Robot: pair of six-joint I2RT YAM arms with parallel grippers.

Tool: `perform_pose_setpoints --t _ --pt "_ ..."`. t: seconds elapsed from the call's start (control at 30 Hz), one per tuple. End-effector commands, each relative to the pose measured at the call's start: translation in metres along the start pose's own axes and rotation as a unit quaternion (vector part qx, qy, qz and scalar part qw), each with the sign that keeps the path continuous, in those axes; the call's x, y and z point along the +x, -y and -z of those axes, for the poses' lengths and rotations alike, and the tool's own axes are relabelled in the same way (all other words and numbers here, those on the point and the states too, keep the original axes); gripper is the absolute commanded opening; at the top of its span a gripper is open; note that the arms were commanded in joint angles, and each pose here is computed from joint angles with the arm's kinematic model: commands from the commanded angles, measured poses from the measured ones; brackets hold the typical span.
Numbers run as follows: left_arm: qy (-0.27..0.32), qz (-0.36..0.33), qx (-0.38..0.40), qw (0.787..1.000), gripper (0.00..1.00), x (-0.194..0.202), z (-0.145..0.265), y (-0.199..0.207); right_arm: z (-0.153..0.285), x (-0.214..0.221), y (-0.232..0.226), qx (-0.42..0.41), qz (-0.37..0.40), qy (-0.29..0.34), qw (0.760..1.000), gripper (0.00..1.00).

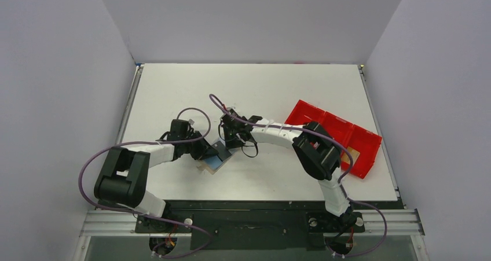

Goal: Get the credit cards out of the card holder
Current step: Remove the credit card from the card holder.

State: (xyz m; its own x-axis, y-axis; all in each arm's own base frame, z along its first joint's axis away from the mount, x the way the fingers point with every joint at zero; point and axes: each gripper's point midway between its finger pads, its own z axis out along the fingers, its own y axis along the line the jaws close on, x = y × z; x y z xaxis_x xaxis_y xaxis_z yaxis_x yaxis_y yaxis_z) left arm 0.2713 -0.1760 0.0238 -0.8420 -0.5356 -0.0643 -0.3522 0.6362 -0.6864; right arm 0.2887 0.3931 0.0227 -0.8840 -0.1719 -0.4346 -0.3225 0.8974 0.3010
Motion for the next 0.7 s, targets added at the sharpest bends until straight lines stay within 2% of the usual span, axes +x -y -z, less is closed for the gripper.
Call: perform_pose_setpoints --t 0.0,0.53,0.67 --pt "0.007 -0.019 0.05 0.999 0.14 -0.0024 0.0076 0.0186 -0.0267 0.0326 0.0354 0.064 0.005 -0.047 0.997 0.0" --pt "0.01 -0.011 0.081 0.997 0.14 -0.0019 0.0112 0.0201 -0.031 0.036 0.0377 0.069 0.006 -0.055 0.996 0.0" --pt "0.008 -0.009 0.08 0.997 0.1 -0.001 0.0106 0.0182 -0.0323 0.0369 0.0385 0.071 0.006 -0.056 0.996 0.0"
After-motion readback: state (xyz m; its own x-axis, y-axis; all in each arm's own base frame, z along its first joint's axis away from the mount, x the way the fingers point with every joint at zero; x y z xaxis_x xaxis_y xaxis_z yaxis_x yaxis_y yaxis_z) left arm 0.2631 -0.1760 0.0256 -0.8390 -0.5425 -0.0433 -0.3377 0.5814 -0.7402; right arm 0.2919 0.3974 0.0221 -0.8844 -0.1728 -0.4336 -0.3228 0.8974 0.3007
